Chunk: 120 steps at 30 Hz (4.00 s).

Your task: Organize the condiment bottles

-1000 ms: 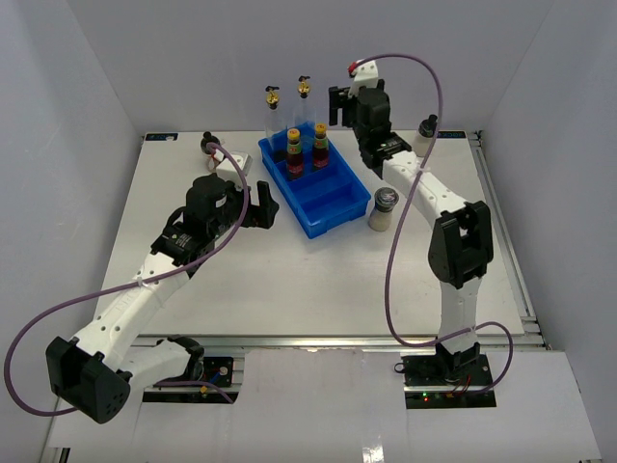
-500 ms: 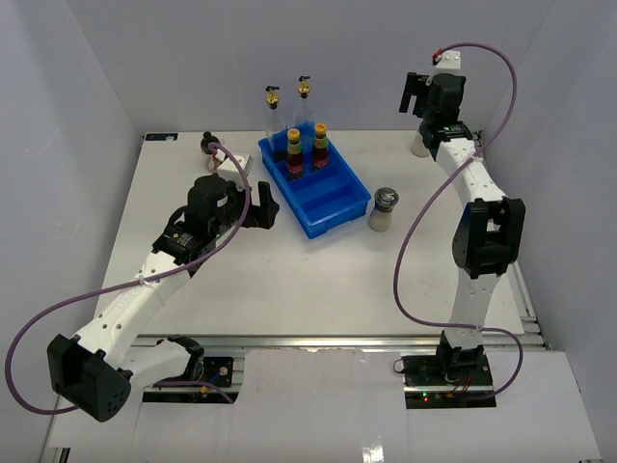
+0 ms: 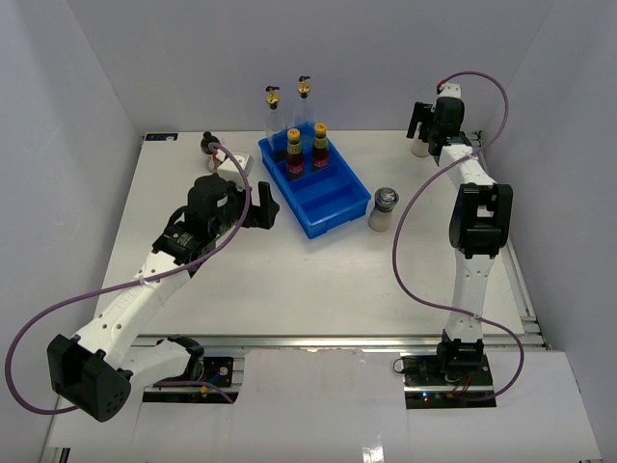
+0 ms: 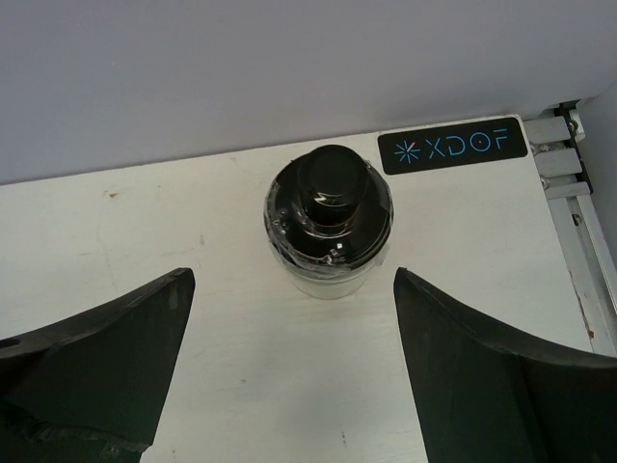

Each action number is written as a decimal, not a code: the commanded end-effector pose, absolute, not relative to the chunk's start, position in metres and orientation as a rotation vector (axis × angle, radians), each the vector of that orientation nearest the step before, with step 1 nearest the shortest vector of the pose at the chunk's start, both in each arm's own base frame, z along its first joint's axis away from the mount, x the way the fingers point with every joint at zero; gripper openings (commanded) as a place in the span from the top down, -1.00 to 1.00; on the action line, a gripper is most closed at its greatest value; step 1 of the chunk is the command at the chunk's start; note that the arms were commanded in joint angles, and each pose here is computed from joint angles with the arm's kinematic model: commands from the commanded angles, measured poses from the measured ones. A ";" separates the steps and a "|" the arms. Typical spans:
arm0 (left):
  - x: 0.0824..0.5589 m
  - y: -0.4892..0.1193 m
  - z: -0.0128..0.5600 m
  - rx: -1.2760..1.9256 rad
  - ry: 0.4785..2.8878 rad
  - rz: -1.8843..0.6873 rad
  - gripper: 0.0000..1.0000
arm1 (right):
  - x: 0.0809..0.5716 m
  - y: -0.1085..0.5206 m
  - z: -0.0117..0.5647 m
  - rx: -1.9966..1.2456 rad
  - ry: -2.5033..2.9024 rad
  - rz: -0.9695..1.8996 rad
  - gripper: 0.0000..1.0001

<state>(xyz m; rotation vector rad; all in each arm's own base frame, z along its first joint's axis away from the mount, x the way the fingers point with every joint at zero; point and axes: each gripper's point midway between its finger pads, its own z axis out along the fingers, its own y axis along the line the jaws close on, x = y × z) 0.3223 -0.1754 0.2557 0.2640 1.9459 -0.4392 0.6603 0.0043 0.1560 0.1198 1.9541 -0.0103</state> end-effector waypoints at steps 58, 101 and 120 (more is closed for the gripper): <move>0.333 -0.174 0.230 0.283 2.007 -0.372 -0.96 | 0.563 0.134 0.321 -0.208 1.549 0.313 0.85; 0.329 -0.179 0.238 0.296 1.986 -0.408 -0.96 | 0.533 0.292 0.215 -0.464 1.498 0.404 0.85; 0.331 -0.176 0.234 0.289 1.995 -0.391 -0.96 | 0.539 0.296 0.183 -0.492 1.573 0.386 -0.56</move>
